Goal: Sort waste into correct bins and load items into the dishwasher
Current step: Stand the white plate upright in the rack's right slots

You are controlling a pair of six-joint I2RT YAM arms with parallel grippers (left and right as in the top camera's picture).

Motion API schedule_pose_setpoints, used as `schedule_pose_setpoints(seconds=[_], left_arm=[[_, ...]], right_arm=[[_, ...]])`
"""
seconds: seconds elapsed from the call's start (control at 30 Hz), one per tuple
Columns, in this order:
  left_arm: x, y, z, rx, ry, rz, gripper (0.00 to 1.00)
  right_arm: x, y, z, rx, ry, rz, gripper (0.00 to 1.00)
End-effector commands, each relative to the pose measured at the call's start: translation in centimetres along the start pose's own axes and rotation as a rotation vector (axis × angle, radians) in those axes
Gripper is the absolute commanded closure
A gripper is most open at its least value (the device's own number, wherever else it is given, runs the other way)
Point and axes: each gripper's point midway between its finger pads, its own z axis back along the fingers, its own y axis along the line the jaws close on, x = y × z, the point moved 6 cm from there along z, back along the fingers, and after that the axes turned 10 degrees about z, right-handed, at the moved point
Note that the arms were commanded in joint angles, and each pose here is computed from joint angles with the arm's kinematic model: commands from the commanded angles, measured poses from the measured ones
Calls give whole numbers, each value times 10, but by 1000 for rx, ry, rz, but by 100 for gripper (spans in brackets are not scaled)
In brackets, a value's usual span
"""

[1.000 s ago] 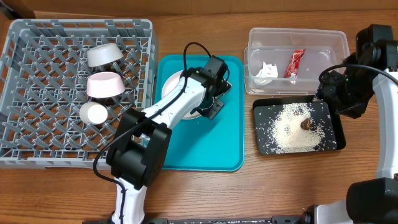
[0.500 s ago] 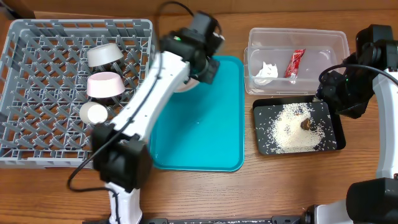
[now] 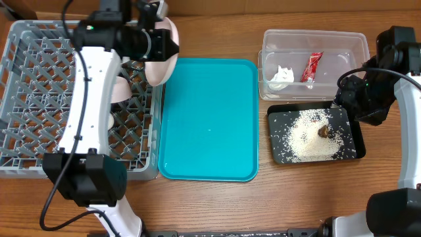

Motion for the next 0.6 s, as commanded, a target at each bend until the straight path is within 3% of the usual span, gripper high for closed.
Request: schedule_pose_setpoints(seconds=[0.0,0.23,0.27,0.3,0.37,0.47,0.57], left_arm=[[4,20,-7,-166,56,99,96],[5,74,-23,-165,104,243,93],[4,80,-22,-160,108,259,82],[4,86,-21,-155,111,277,62],[3,94,-15,-144,108,305,35],[3,105,-5,-128,97,336,0],[2,111,6,-71,81,345,0]], right_arm=[[-1,0,15,-1,-56,8,33],[-2,0,15,-2,-51,7,33],[-2,0,15,-2,-50,7,33],[-2,0,15,-3,-50,7,33],[-2,0,15,-3,-50,8,33],[-1,0,15,-1,-59,9,33],[4,1,15,4,-84,12,30]])
